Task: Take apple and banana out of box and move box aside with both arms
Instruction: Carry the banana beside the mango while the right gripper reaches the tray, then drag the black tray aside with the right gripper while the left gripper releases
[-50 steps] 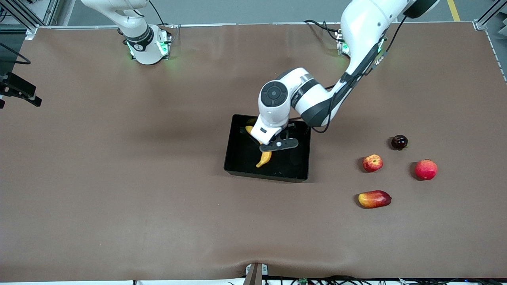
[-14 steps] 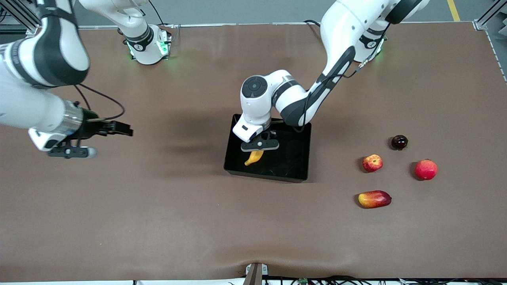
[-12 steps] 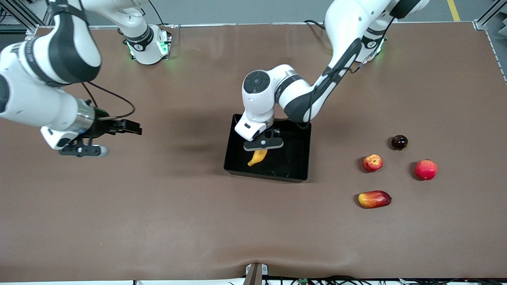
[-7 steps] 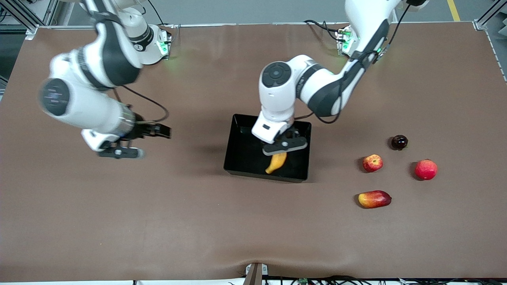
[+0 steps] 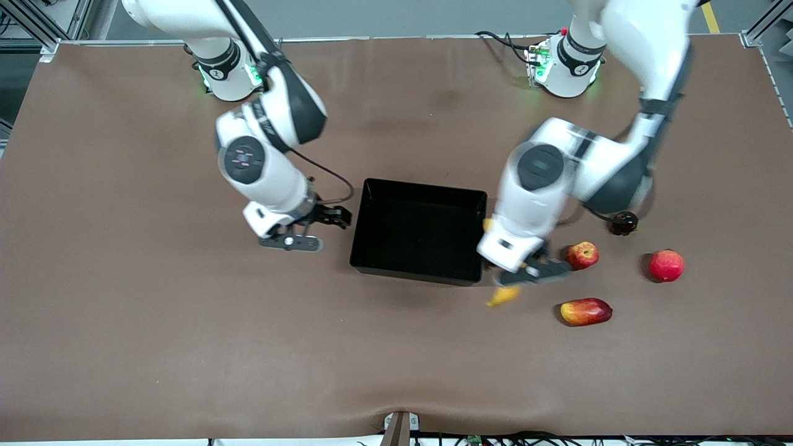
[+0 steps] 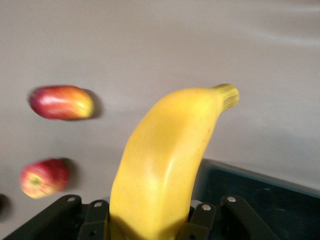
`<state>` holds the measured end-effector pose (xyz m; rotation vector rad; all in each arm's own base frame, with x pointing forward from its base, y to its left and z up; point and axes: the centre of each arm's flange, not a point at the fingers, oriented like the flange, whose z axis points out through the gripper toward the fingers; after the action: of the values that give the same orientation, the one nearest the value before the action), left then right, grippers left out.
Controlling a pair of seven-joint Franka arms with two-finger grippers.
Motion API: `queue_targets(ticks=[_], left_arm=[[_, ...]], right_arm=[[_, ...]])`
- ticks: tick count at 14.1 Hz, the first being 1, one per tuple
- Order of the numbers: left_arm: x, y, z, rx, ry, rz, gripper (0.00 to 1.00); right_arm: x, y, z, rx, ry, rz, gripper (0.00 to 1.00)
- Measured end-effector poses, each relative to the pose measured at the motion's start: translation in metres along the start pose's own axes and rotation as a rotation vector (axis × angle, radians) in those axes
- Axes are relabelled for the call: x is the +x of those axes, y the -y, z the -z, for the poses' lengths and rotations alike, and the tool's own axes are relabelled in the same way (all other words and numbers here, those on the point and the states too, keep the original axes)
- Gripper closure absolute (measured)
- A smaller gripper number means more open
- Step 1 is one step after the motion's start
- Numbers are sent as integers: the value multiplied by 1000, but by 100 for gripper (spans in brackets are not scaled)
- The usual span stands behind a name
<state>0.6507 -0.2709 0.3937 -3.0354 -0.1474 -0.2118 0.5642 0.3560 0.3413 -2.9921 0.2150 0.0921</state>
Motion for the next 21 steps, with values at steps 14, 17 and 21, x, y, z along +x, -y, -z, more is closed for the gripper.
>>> queue_targets(ticks=[14,17,21], left_arm=[[84,288,-136,-35,68,-220,100],[83,324,-180,-63,57,-173,100],[78,340,-209,-129,78,-95,100]], right_arm=[[-23,33,-90,-54,-7,12,94],[-21,33,-88,-53,-9,9,94],[-7,29,-31,-83,43,-11,94]])
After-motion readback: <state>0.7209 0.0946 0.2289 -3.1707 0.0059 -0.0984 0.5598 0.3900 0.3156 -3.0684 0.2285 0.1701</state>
